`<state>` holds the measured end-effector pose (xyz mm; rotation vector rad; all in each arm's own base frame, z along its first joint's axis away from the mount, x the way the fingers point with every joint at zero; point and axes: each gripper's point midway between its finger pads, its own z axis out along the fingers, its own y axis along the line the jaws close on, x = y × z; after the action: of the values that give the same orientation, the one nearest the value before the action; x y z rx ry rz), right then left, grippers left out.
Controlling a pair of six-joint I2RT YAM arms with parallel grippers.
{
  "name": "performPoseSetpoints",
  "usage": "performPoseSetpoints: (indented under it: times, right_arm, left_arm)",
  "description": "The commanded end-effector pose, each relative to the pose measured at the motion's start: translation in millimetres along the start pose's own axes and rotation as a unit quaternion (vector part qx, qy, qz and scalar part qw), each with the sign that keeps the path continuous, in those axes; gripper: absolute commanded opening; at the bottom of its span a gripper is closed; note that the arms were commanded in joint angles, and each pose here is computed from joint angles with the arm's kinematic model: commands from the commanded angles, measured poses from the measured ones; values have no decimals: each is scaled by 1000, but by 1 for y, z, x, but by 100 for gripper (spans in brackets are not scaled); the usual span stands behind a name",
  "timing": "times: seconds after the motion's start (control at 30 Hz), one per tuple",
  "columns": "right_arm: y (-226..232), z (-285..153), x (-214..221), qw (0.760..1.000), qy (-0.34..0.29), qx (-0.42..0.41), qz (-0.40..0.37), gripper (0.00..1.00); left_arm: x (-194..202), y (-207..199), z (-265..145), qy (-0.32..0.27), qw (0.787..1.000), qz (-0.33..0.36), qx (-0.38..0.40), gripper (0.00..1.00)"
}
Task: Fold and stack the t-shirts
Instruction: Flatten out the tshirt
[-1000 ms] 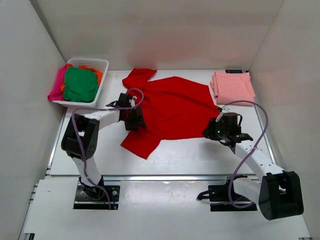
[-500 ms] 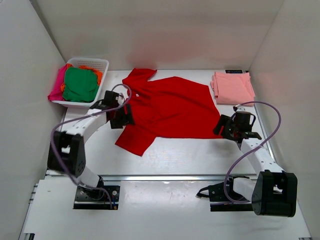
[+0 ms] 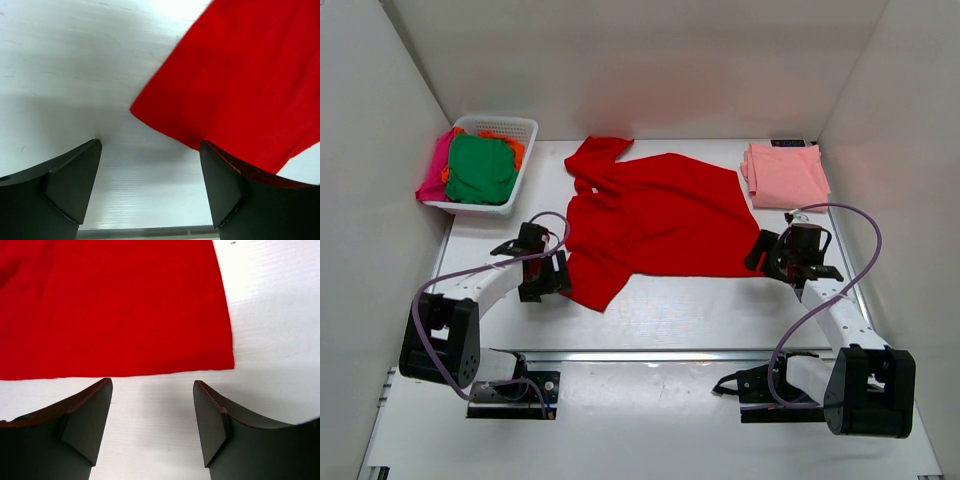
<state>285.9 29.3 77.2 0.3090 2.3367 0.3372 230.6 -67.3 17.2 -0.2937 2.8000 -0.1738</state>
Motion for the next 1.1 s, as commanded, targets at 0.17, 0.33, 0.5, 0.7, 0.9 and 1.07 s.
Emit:
performPoseSetpoints:
  times: [0.17, 0.33, 0.5, 0.7, 0.9, 1.07]
  right_arm:
    - [3, -2, -3, 1000, -15, -13, 0, 63]
    - [3, -4, -7, 1000, -20, -15, 2, 62]
    - [2, -5, -11, 999, -28, -13, 5, 61]
    - [-3, -2, -6, 1000, -16, -1, 11, 62]
    - [-12, -3, -4, 999, -19, 5, 26, 62]
    - [-28, -3, -4, 998, -10, 50, 43, 65]
  left_arm:
    - [-13, -5, 15, -34, 999, -15, -7, 89]
    - [-13, -19, 21, -30, 1000, 0, -6, 87]
    - [-14, -19, 23, -31, 999, 1, -23, 85]
    - [-6, -24, 30, -6, 1000, 12, -21, 72]
    - [-3, -34, 30, 5, 999, 43, -20, 2]
    - [-7, -39, 15, -2, 999, 45, 6, 0]
